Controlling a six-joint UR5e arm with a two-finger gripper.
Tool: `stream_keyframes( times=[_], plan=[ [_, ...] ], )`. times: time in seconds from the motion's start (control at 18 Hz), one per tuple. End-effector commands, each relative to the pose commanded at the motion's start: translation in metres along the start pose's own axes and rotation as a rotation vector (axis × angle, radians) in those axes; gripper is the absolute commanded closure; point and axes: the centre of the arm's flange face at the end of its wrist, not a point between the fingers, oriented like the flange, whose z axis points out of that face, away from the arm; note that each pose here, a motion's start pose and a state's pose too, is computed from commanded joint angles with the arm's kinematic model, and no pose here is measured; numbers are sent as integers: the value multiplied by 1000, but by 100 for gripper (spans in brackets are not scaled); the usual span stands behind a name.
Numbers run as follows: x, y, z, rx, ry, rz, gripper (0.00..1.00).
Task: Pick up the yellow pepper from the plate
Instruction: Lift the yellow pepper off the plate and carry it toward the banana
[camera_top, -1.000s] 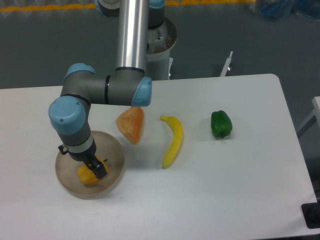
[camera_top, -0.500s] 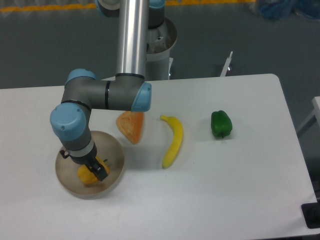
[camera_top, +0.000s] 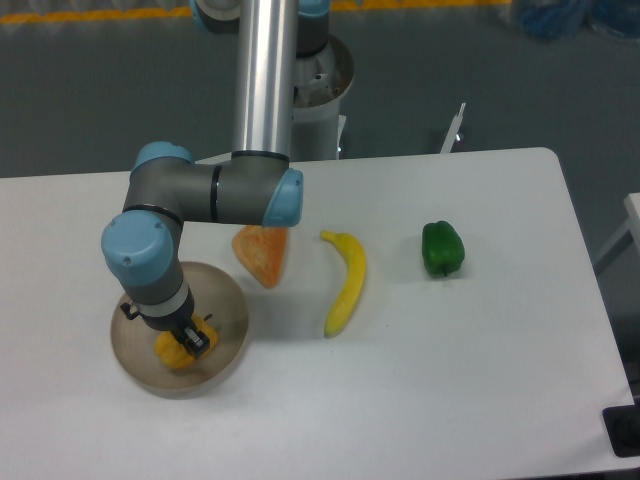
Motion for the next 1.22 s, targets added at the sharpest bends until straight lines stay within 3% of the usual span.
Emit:
stream_keyframes(
  times=[0.39,0.67,0.83,1.22],
  plan=[
    [-27,32,-65,54,-63,-15,84],
    [-57,92,-117,17,-41,44,84],
    [-79,126,-131,0,-35,32,84],
    [-157,231,-137,-34,1,168,84]
  ],
)
